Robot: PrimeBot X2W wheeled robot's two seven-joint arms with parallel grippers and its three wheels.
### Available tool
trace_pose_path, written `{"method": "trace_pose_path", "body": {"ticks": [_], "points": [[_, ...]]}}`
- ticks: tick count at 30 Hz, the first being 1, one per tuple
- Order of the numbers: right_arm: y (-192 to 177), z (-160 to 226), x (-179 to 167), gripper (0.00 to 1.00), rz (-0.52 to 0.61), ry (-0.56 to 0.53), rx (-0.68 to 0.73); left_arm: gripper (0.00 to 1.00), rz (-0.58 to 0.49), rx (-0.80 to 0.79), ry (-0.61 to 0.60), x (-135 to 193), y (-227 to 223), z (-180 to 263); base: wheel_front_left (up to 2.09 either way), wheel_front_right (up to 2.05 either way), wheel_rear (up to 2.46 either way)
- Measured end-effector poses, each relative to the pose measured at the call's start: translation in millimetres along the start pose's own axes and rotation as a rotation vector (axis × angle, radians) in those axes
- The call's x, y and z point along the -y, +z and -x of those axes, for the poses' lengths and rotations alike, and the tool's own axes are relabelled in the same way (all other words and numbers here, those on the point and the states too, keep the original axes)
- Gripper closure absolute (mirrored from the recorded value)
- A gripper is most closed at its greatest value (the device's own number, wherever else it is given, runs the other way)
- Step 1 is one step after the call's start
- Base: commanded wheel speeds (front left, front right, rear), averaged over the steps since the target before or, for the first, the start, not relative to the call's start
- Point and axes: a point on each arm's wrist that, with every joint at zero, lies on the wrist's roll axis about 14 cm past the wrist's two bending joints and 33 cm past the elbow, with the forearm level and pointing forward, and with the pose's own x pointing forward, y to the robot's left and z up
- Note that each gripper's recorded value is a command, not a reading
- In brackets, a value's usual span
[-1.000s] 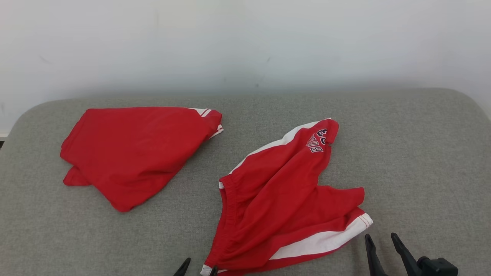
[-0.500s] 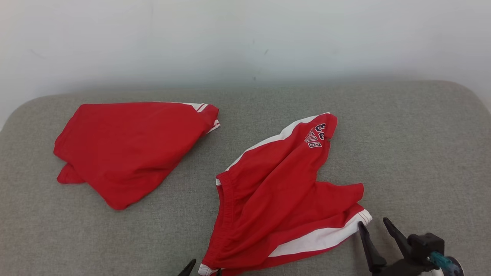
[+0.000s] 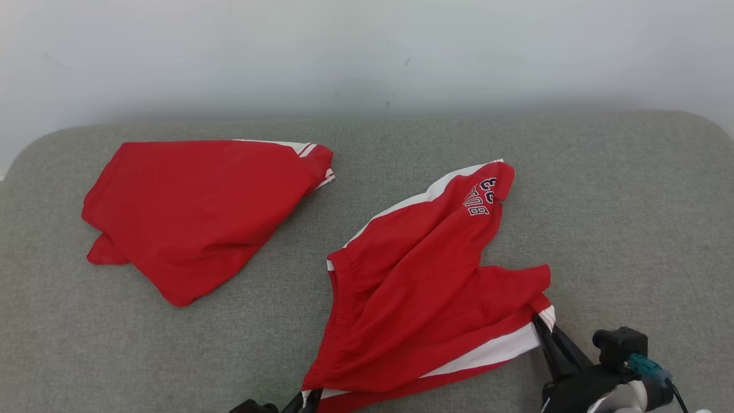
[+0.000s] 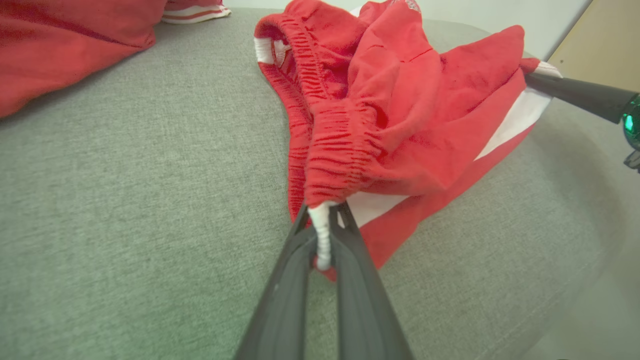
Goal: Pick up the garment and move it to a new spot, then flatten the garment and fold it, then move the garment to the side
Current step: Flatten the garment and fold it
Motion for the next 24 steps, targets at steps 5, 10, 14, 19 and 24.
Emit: {"method": "trace_pose_path", "body": {"ticks": [5, 10, 14, 19, 24], "points": [[4.9, 16.7, -1.2, 1.0, -0.031, -0.005, 0.043, 1.0, 0.024, 0.046, 0.003, 6.5, 9.0, 7.0, 0.0, 0.0, 0.0], [5.1, 30.6, -7.5, 1.0, -0.058, -0.003, 0.068, 1.0, 0.014, 0.092, -0.002, 11.8, 21.1, 9.2, 0.0, 0.0, 0.0], [27.1, 26.9, -8.3, 1.0, -0.055, 0.003, 0.134, 1.0, -0.025, 0.154, -0.038, 16.9, 45.4, -1.0, 0.0, 0.0, 0.0], [77.5, 2.8, 1.4, 1.0, -0.001, 0.012, 0.236, 1.0, -0.179, 0.245, -0.138, 21.0, 96.3, -30.9, 0.0, 0.0, 0.0], [157.1, -35.8, 13.3, 1.0, 0.044, 0.019, 0.36, 1.0, -0.367, 0.369, -0.24, 24.3, 182.6, -73.7, 0.0, 0.0, 0.0]]}}
